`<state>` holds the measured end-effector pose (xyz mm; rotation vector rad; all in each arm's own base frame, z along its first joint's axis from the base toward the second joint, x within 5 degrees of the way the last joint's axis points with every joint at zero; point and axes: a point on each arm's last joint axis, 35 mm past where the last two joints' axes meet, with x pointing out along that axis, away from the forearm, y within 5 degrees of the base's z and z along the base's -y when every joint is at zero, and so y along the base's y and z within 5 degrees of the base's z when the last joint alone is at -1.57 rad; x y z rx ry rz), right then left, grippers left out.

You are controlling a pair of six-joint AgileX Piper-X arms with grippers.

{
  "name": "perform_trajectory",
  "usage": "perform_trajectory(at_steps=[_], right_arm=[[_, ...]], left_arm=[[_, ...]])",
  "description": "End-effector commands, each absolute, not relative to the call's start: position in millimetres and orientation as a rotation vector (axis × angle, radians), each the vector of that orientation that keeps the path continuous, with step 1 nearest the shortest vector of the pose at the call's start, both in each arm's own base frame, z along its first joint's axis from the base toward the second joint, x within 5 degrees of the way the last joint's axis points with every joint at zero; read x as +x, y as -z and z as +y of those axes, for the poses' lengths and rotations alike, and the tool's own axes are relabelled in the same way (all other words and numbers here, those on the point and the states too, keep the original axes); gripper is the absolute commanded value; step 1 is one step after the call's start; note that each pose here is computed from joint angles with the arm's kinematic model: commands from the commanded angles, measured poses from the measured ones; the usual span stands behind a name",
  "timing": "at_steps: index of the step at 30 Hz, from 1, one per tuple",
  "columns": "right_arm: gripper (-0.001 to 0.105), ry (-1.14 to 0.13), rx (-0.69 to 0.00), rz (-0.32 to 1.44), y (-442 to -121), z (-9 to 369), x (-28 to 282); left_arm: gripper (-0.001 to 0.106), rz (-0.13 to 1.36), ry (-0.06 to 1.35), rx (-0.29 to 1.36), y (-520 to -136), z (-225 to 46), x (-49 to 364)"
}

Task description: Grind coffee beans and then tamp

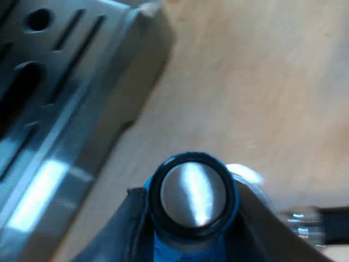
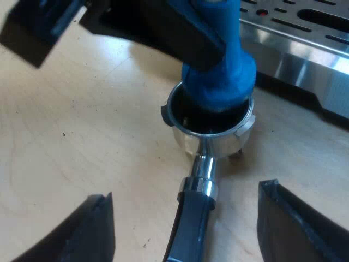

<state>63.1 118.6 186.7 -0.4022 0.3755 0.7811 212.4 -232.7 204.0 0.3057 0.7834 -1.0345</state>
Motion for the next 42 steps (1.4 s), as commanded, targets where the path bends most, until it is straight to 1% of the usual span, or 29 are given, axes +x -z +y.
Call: perform_trajectory(at_steps=[1, 18, 26, 34, 37, 42], right_arm=[[0.059, -0.79, -0.391, 0.365, -189, 119, 63], [0.059, -0.79, -0.391, 0.365, -189, 119, 63], [0.059, -0.79, -0.391, 0.365, -189, 119, 63], [0.059, -0.79, -0.391, 0.365, -189, 119, 63], [0.059, -0.79, -0.391, 0.365, -189, 119, 63], [0.059, -0.79, -0.391, 0.365, -189, 119, 63]], left_arm=[[0.009, 0.826, 1.061, 0.317, -200, -235, 206], [0.009, 0.852, 1.055, 0.336, -197, -235, 203], [0.009, 0.81, 1.06, 0.324, -200, -238, 205], [0.009, 0.797, 1.05, 0.334, -201, -238, 206], [0.009, 0.8, 1.044, 0.338, -197, -239, 207], [0.009, 0.849, 1.038, 0.352, -184, -241, 209]])
